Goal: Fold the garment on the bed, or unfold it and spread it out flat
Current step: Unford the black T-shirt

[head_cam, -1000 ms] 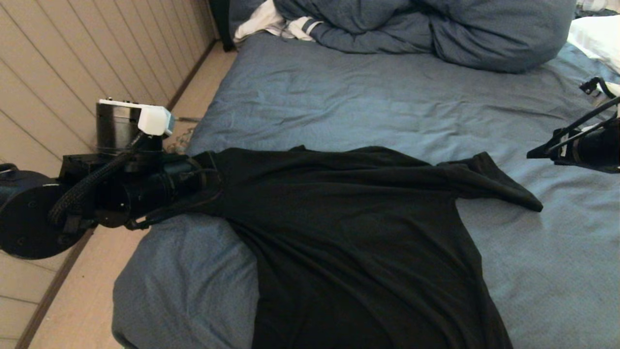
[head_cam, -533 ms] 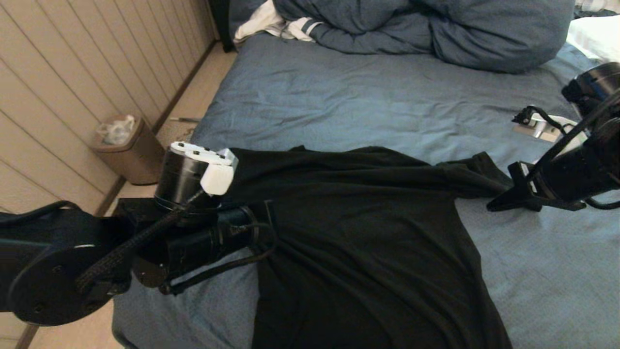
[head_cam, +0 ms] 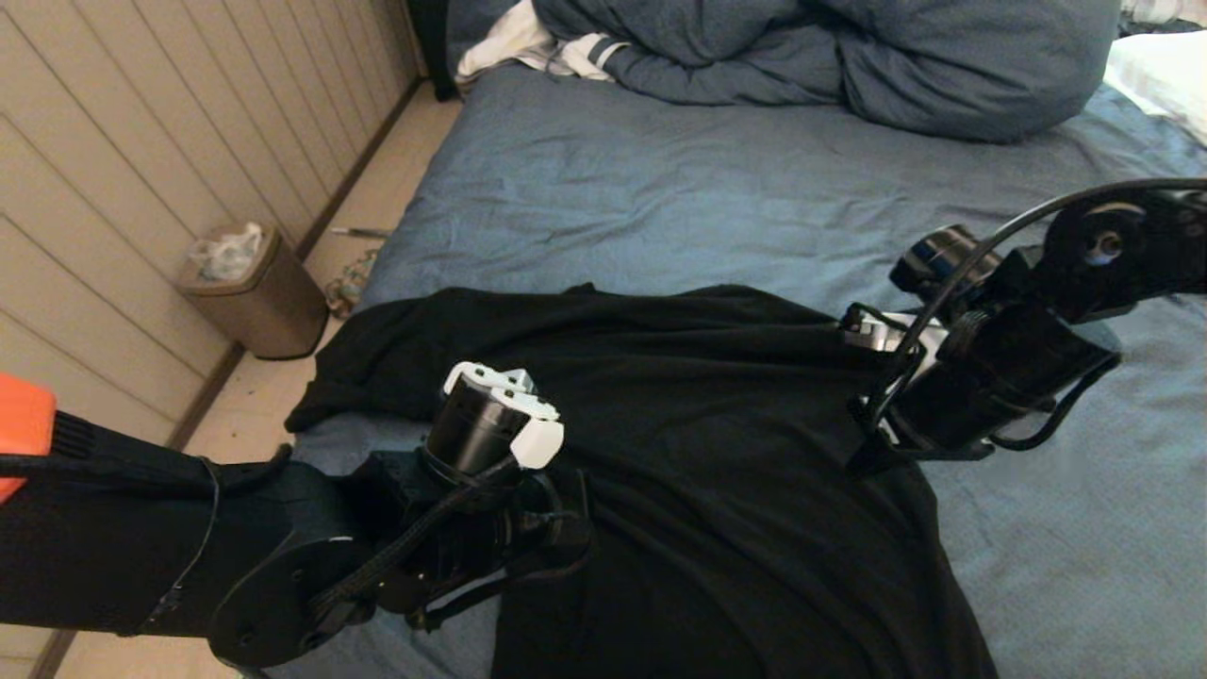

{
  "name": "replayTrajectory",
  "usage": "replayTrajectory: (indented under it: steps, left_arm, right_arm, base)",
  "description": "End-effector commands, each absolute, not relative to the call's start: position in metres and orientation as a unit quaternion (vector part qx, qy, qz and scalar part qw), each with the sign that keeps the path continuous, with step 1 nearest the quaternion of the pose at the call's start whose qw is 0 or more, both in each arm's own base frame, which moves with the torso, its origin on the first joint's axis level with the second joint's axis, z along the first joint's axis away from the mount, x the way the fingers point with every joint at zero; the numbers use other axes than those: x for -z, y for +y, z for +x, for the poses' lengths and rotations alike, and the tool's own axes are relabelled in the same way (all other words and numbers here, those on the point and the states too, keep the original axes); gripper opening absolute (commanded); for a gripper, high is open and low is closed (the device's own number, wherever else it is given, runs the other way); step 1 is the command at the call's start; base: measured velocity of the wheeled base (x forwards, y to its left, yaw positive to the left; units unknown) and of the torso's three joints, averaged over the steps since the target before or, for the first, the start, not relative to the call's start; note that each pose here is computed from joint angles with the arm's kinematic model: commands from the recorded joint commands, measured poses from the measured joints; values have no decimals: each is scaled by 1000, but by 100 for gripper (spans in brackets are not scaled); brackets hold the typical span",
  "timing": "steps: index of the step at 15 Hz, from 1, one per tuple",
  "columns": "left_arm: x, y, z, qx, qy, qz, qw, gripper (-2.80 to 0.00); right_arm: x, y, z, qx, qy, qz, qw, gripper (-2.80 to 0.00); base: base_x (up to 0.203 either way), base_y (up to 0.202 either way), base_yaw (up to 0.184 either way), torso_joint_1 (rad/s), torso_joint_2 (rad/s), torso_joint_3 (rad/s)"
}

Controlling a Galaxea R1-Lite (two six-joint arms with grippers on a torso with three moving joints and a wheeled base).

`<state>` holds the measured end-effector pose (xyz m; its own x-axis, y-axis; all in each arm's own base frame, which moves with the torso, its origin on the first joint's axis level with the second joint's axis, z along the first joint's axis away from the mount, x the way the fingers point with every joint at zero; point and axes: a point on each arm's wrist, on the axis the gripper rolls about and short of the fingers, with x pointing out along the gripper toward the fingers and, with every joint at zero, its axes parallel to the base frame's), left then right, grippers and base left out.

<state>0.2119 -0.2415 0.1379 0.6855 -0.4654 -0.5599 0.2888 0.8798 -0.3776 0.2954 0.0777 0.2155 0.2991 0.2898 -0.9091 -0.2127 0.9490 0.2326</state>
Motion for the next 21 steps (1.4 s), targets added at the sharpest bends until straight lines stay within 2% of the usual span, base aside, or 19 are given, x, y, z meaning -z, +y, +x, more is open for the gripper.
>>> replayTrajectory:
  steps: [1,7,13,16,21]
  left_arm:
    - [-134,-242,215,200,339,-130,910,-280]
    - [-129,-231,228,175,344,-130,913,-280]
    - [-99,-205,216,155,358,-116,914,-280]
    - [-106,-186,211,149,338,-124,921,-280]
    - [-97,-161,183,143,360,-114,915,-280]
  right_arm:
    - [-190,84,304,-152,605,26,781,-280]
    - [-161,65,308,-119,603,31,788,-280]
    - [-176,23,293,-93,582,35,807,-280]
    - [-172,10,288,-86,586,33,805,-280]
    - [-166,-6,280,-72,589,38,804,-280]
  base:
    - [0,0,0,0,0,0]
    - [0,0,0,0,0,0]
    - [0,0,0,0,0,0]
    - [0,0,0,0,0,0]
    - [0,0,0,0,0,0]
